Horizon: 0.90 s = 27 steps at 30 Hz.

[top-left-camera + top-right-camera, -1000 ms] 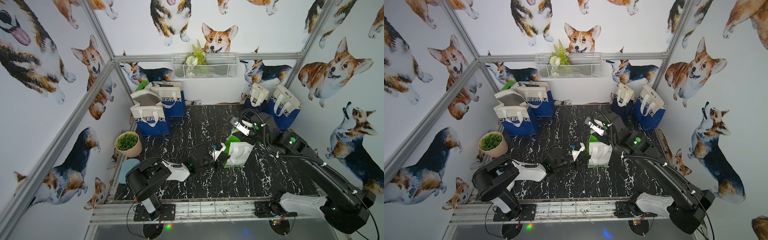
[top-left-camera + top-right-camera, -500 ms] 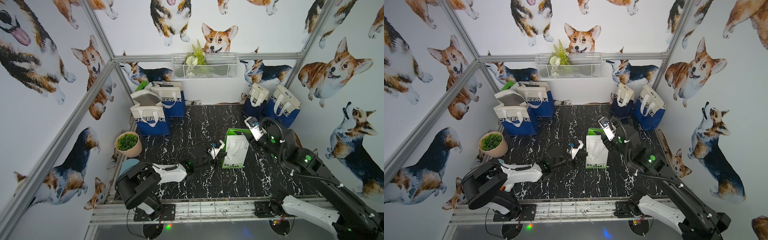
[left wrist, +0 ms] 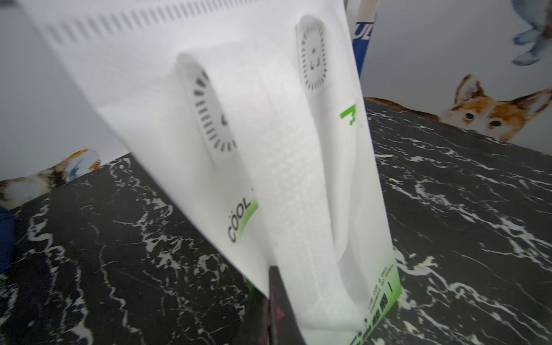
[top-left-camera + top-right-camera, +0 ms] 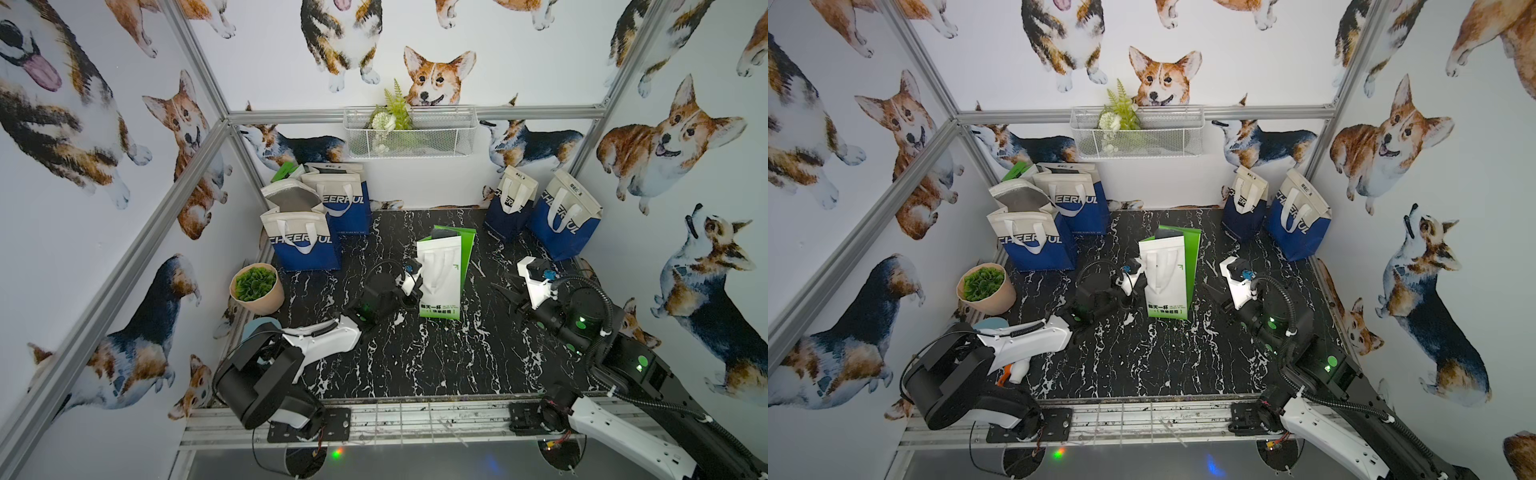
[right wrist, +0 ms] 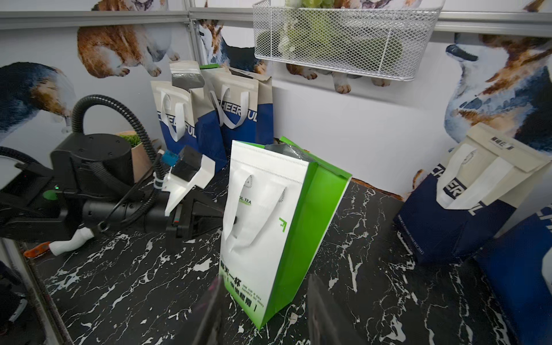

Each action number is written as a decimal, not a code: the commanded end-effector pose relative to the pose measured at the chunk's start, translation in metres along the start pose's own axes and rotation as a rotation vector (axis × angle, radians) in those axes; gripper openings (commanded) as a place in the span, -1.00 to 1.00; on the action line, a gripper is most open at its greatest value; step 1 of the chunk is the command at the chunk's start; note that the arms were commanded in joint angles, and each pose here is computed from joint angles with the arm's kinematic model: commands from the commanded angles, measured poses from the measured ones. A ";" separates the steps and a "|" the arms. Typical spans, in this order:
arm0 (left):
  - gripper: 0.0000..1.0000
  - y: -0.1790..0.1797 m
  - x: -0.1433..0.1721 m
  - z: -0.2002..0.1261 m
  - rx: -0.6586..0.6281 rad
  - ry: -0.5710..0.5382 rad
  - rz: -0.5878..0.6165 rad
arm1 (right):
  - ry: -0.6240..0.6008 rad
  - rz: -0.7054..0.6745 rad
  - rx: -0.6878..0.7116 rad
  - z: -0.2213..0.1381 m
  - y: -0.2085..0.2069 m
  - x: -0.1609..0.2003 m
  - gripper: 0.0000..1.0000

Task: Open the takeout bag
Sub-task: Move the takeout bag to the center of the board.

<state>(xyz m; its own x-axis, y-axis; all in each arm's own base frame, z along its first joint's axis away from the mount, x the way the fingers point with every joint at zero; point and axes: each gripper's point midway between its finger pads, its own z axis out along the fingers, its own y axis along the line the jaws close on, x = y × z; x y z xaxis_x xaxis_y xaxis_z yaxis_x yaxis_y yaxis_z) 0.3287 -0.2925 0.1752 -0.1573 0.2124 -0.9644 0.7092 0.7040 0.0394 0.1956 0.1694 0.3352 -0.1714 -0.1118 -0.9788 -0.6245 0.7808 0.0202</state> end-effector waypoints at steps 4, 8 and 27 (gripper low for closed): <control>-1.00 0.070 -0.025 -0.003 -0.163 -0.070 0.085 | -0.049 0.063 -0.063 0.001 0.011 -0.007 -0.09; -1.00 0.111 -0.028 0.000 -0.234 -0.089 0.103 | -0.052 0.043 -0.108 0.001 0.019 -0.005 -0.09; -1.00 0.261 0.002 -0.025 -0.554 -0.067 -0.017 | -0.028 0.018 -0.105 0.013 0.020 0.002 -0.06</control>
<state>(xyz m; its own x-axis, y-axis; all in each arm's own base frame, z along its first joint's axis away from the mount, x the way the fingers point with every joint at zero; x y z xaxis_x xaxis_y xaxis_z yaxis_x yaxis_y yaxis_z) 0.4867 -0.0983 0.1701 -0.1925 0.1789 -0.9649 0.2834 0.9515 0.1198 0.1924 0.1890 0.3222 -0.1984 -0.0985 -0.9752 -0.6850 0.7255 0.0661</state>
